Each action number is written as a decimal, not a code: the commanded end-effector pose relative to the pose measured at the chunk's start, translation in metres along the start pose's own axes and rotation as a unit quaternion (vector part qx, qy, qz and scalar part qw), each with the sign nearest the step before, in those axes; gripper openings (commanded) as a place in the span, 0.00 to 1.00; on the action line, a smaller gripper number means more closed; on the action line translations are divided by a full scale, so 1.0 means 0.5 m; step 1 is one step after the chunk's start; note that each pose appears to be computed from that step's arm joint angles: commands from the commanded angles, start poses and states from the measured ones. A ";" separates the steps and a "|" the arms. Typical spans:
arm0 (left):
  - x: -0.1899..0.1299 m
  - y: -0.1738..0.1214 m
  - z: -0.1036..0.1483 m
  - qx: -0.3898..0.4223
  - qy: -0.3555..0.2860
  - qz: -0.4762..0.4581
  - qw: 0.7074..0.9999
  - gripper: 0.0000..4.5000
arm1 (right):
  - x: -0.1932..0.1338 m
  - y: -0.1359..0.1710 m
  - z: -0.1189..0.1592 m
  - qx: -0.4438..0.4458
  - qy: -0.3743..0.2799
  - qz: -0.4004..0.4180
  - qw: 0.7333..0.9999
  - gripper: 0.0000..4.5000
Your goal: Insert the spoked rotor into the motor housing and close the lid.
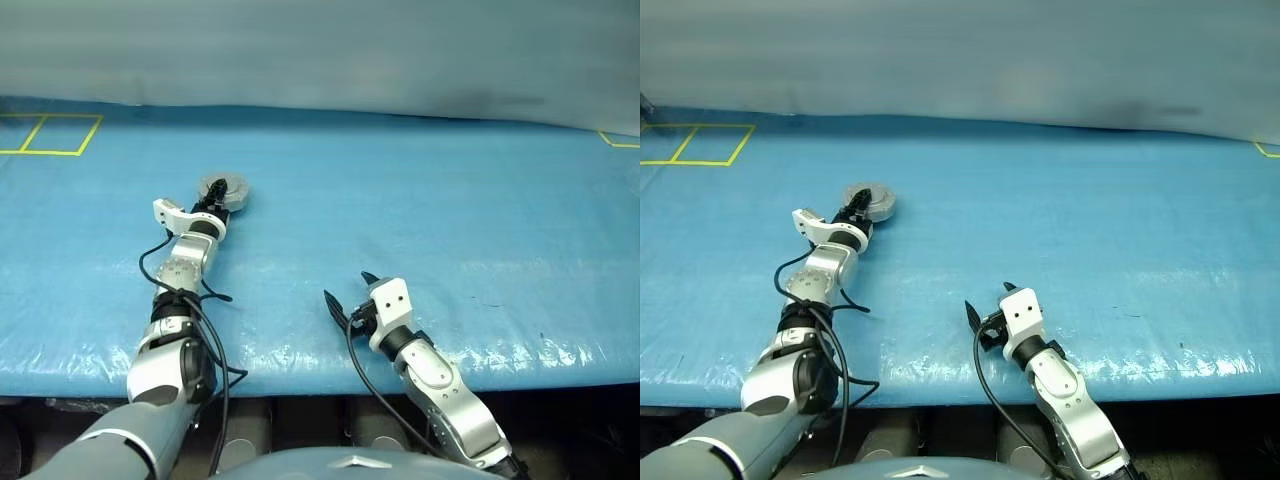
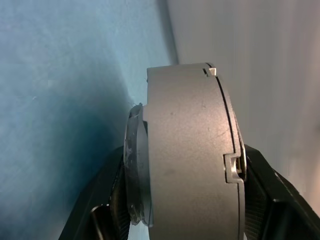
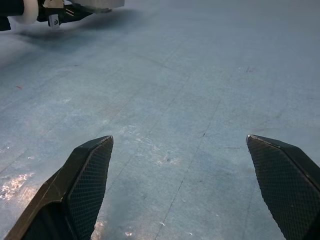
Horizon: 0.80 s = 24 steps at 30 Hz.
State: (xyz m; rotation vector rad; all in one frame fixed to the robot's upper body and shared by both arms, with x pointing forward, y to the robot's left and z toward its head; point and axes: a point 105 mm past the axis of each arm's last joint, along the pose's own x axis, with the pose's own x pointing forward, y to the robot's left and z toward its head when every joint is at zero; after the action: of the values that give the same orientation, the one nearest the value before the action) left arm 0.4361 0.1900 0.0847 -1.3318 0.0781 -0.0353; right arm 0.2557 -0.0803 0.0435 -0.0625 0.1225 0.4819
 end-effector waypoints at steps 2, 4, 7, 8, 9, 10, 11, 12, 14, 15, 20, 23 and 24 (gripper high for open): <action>0.023 -0.033 0.014 0.013 -0.011 -0.020 1.000 0.54 | -0.003 -0.006 0.022 0.004 -0.032 -0.014 0.999 1.00; 0.025 -0.025 0.010 0.022 -0.007 -0.010 1.000 0.54 | -0.003 -0.003 0.023 0.000 -0.034 -0.013 0.999 1.00; 0.024 -0.006 0.015 0.026 -0.015 0.014 0.999 0.54 | 0.000 0.003 0.024 0.000 -0.032 -0.007 0.999 1.00; 0.022 0.001 0.018 0.023 -0.020 0.023 0.999 0.54 | 0.001 0.005 0.024 0.001 -0.032 -0.005 0.999 1.00; 0.019 0.008 0.021 0.022 -0.022 0.028 0.999 0.70 | 0.002 0.006 0.024 0.001 -0.031 -0.003 1.000 1.00; 0.016 0.013 0.021 0.026 -0.021 0.030 0.999 0.75 | 0.002 0.008 0.025 0.002 -0.032 -0.002 0.999 1.00; 0.013 0.017 0.021 0.030 -0.019 0.033 0.999 0.81 | 0.003 0.008 0.026 0.002 -0.033 0.000 0.999 1.00; 0.009 0.025 0.020 0.034 -0.017 0.040 0.998 0.90 | 0.004 0.009 0.027 0.002 -0.033 0.001 0.999 1.00; -0.006 0.048 0.022 0.037 -0.019 0.065 0.997 0.99 | 0.006 0.013 0.027 0.001 -0.029 0.010 1.000 1.00; -0.019 0.064 0.027 0.025 -0.026 0.081 0.996 0.99 | 0.007 0.015 0.027 -0.001 -0.028 0.014 0.999 1.00; -0.094 0.101 0.019 0.026 -0.018 0.115 0.993 0.99 | 0.009 0.021 0.033 0.010 -0.027 0.026 0.999 1.00; -0.145 0.116 0.012 0.023 -0.013 0.134 0.991 0.99 | 0.012 0.027 0.032 0.007 -0.018 0.039 0.999 1.00; -0.163 0.117 0.008 0.024 -0.008 0.133 0.991 0.99 | 0.014 0.027 0.033 0.009 -0.016 0.041 0.999 1.00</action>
State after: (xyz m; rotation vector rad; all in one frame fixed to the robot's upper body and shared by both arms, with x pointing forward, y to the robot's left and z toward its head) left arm 0.3722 0.2145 0.0568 -1.2581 0.1327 0.1336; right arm 0.2556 -0.0671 0.0421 -0.0440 0.1510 0.5466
